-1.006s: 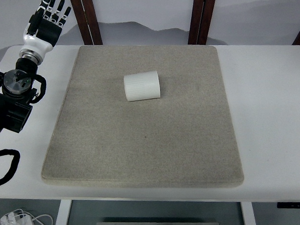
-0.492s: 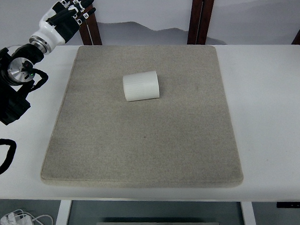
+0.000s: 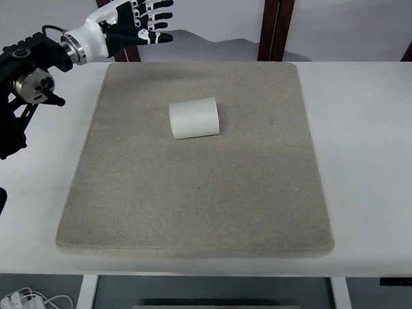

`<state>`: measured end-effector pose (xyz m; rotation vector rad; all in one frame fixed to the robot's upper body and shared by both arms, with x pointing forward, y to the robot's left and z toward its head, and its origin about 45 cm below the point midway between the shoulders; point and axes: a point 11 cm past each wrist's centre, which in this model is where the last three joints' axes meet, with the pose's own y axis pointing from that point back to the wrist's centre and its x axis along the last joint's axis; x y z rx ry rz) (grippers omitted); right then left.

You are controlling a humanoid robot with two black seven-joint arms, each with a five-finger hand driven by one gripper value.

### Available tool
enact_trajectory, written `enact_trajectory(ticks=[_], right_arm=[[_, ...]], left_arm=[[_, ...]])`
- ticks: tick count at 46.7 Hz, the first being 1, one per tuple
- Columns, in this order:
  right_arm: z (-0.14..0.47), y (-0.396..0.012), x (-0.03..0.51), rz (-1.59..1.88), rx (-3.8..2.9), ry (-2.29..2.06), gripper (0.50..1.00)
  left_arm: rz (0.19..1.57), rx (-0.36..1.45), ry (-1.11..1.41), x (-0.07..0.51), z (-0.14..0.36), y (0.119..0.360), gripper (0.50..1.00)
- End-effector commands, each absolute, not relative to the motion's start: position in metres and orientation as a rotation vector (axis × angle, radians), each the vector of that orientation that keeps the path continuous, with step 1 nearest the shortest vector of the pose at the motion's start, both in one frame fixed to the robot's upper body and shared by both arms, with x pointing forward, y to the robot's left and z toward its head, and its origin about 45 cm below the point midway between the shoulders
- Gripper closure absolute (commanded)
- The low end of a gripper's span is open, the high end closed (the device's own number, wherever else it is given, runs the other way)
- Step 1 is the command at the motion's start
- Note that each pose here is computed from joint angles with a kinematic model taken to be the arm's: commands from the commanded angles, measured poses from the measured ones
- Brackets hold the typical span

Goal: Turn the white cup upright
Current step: 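Swing the left hand over the mat toward the white cup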

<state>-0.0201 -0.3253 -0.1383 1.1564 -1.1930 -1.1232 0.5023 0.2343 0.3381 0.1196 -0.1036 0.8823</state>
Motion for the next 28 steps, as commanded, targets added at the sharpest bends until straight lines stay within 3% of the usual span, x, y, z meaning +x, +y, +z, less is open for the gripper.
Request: enact_trajectory(ticks=[1, 12, 28], right_arm=[[-0.138, -0.325, -0.02, -1.122, 1.156, -1.194, 0.548], [-0.138, -0.325, -0.021, -1.125, 1.154, -1.191, 0.548], [-0.138, -0.325, -0.02, -1.123, 1.157, -1.193, 0.548]], left_arm=[[0.83, 0.184, -0.185, 0.495, 0.342, 0.223, 0.504], [0.739, 0.416, -0.411, 0.483, 0.338, 0.213, 0.504], [0.63, 0.617, -0.481, 0.463, 0.322, 0.2, 0.519]])
